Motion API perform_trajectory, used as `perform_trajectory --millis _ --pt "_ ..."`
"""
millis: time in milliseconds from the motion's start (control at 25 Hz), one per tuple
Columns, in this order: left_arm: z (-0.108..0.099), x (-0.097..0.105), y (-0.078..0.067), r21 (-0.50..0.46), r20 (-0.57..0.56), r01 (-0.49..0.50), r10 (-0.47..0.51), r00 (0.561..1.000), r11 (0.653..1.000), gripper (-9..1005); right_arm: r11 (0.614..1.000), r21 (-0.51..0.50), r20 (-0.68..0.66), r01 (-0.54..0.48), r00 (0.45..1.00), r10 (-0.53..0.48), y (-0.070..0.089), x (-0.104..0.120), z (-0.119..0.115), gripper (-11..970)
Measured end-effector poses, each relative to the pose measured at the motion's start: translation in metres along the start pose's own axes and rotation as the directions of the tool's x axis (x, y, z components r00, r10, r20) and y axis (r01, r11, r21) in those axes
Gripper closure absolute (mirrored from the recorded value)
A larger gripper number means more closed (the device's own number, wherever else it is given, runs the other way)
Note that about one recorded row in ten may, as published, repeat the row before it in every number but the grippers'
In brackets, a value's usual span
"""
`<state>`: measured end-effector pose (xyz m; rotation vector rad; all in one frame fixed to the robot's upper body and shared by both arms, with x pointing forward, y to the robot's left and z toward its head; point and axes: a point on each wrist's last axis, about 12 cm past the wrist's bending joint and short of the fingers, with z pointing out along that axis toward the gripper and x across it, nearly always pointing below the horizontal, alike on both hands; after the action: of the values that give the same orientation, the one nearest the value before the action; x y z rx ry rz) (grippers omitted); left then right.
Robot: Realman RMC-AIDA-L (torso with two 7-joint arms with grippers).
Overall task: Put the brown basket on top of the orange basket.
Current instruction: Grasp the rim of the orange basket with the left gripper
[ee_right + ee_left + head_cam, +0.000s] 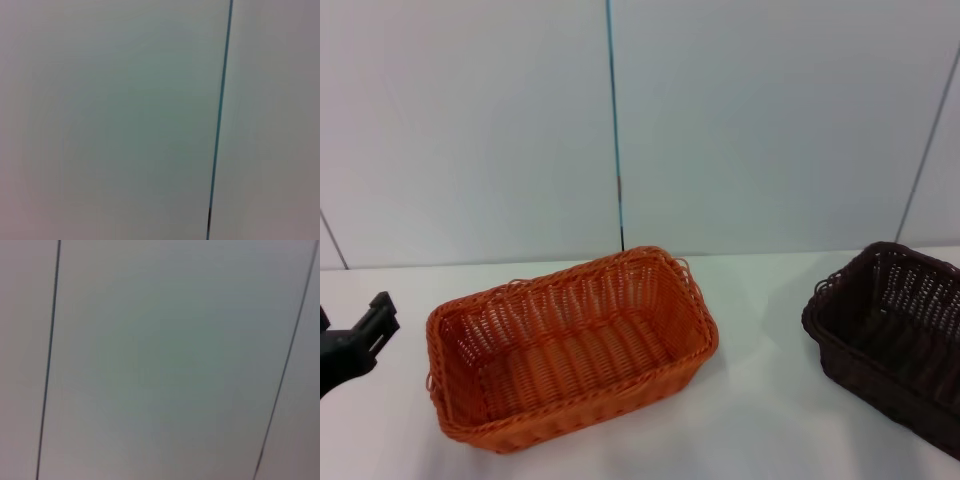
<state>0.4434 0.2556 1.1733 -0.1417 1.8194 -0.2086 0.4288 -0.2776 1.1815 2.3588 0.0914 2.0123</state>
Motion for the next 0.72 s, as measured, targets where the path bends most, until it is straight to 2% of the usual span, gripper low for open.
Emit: perform_trajectory --millis 120,240,360,600,720 --pt "0.017 -0.012 0.017 -0.031 -0.103 0.089 -0.092 0.990 0.996 310 1.000 0.001 0.005 0.000 1.000 0.000 0.000 -0.002 0.001 41" --pt "0.039 -0.024 0.027 -0.062 -0.240 0.103 -0.115 0.964 0.993 309 1.000 0.000 0.011 0.000 1.000 0.000 0.000 -0.004 0.001 41" --pt "0.064 -0.029 0.029 -0.062 -0.340 0.088 -0.104 0.935 0.994 309 1.000 0.000 0.015 0.000 1.000 0.000 0.000 -0.006 0.001 41" --pt "0.101 -0.041 0.029 -0.038 -0.423 0.051 -0.062 0.904 0.998 310 1.000 0.003 0.002 0.003 1.000 -0.003 -0.002 -0.005 0.001 41" --pt "0.120 -0.040 0.030 -0.027 -0.497 0.041 -0.049 0.866 0.999 310 1.000 0.003 -0.003 0.005 1.000 -0.005 -0.002 -0.004 0.001 42"
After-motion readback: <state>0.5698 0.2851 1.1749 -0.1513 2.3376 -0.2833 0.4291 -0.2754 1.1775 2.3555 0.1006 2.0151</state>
